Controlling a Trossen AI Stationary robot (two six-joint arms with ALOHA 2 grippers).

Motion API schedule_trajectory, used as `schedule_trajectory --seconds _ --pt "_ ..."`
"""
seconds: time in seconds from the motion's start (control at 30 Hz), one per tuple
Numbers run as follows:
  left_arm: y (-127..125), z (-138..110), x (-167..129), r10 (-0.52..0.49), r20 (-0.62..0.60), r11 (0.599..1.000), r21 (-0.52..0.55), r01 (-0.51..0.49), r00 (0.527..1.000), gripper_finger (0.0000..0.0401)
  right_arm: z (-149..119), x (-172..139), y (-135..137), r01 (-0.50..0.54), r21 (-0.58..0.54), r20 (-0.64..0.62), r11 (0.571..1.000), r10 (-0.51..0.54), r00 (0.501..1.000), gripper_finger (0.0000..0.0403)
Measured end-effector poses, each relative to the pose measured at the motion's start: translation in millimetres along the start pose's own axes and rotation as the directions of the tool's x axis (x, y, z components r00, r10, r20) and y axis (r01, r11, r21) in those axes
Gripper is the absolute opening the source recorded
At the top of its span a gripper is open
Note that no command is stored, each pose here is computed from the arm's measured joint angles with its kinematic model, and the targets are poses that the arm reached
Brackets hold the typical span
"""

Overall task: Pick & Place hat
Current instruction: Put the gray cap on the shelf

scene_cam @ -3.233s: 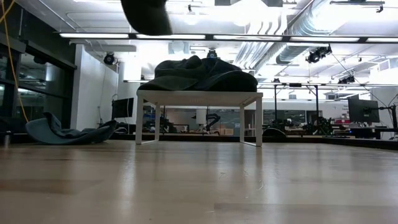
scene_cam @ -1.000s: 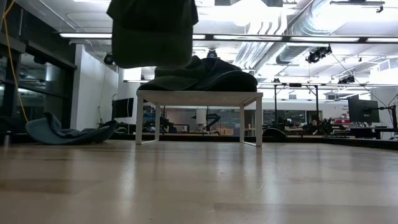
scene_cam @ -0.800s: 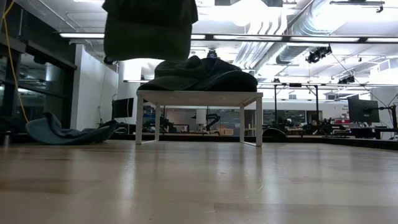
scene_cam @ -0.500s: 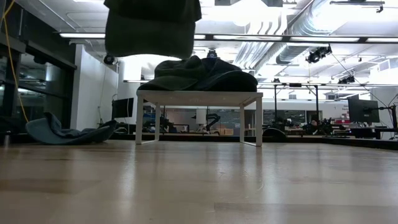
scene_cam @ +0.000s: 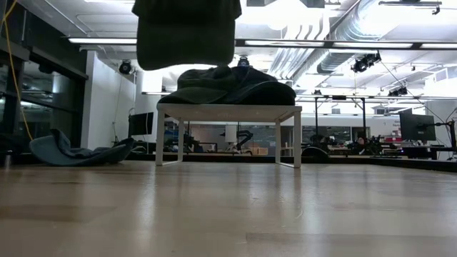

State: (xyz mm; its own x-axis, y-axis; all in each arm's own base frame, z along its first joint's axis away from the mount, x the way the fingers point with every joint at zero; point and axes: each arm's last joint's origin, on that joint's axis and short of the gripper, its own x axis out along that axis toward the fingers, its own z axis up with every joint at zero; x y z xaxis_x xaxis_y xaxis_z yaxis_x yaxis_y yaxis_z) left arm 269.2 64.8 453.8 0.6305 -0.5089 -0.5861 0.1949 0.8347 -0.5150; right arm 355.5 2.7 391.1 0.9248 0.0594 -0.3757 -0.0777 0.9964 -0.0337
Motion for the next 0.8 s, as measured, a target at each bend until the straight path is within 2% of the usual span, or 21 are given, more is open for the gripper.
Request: schedule_trajectory --seconds 0.13,0.3,0.4,0.63,0.8 --pt "1 1 0 0.027 0.004 0.999 -0.019 -0.027 1.000 0.0057 0 0 -1 0.026 0.008 -0.001 1.000 -0.026 1.000 0.0009" --pt "1 4 0 0.038 0.033 0.999 -0.025 -0.037 0.999 0.0070 0 0 -1 0.050 0.051 -0.003 0.997 -0.050 0.999 0.0005" --pt "0 4 -4 0.110 0.046 0.993 -0.039 -0.108 0.993 0.0072 0 0 0 0.059 0.060 -0.003 0.996 -0.059 0.998 0.0004" --pt "-19 13 -34 0.335 0.170 0.942 -0.055 -0.331 0.927 0.0074 4 0 1 0.114 0.087 0.035 0.990 -0.118 0.992 0.0002" --pt "-38 17 -58 0.408 0.279 0.913 -0.123 -0.389 0.869 0.0075 13 -1 6 0.152 0.100 0.124 0.983 -0.164 0.979 0.0001"
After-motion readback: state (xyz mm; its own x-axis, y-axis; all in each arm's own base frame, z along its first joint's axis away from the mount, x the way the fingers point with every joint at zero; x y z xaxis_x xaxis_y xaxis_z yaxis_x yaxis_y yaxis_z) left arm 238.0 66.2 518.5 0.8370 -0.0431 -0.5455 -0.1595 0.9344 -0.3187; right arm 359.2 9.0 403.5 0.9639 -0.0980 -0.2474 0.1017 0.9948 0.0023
